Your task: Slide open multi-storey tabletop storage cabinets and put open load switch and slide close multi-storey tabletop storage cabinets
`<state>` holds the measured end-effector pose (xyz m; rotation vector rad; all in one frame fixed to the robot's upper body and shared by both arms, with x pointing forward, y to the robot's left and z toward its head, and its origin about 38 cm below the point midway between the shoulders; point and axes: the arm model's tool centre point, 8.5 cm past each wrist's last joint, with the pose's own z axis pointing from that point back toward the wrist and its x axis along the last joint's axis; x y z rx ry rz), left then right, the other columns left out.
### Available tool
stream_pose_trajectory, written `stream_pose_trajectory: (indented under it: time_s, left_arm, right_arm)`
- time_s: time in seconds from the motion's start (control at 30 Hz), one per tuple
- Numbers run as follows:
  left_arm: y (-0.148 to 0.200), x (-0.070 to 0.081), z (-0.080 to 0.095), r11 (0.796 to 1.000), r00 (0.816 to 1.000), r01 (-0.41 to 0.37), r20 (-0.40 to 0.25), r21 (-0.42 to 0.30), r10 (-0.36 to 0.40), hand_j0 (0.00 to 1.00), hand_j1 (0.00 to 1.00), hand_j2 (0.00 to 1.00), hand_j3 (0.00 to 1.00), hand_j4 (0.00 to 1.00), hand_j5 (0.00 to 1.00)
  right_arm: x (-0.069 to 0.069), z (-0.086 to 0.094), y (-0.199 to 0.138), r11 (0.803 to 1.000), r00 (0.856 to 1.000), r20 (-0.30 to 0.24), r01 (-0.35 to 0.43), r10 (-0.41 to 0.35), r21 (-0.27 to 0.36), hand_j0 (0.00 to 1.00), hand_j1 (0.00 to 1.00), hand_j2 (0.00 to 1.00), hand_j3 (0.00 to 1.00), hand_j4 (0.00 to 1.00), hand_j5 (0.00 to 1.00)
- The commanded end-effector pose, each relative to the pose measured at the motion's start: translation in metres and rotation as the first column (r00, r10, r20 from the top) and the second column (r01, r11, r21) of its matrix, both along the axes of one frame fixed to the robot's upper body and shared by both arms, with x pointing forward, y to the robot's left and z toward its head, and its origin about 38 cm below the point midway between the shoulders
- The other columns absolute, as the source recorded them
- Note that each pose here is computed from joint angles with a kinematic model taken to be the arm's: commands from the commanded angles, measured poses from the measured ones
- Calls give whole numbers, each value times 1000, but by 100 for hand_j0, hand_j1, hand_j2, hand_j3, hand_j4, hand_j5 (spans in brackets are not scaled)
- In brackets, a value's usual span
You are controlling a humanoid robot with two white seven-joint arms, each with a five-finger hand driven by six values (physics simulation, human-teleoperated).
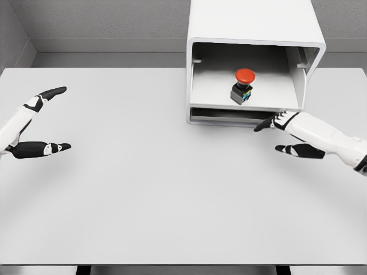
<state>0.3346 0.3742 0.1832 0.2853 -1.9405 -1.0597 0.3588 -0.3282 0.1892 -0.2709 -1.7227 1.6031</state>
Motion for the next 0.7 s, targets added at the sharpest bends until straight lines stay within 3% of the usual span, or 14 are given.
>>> stream_pose_trajectory:
  time_s: [0.0, 0.3, 0.37, 0.67]
  left_arm:
    - [0, 0, 0, 1000, 1000, 0, 0, -9, 0, 100, 100, 100, 100, 100, 100]
    - [0, 0, -2, 1000, 1000, -2, -4, -14, 2, 100, 100, 100, 100, 100, 100]
    - [1, 0, -6, 1000, 1000, -7, -18, -20, 7, 100, 100, 100, 100, 100, 100]
    - [11, 1, -33, 998, 994, -38, -99, -41, 34, 100, 100, 100, 100, 100, 100]
  right_arm:
    - [1, -8, 2, 1000, 1000, -24, 1, -1, 15, 74, 74, 74, 74, 74, 74]
    - [15, -4, -1, 999, 1000, -17, 21, -20, 32, 74, 74, 74, 74, 74, 74]
    - [23, -5, 2, 999, 1000, -26, 15, -14, 30, 75, 75, 75, 75, 75, 75]
    - [32, -5, 4, 998, 1000, -23, 23, -22, 53, 77, 77, 77, 77, 77, 77]
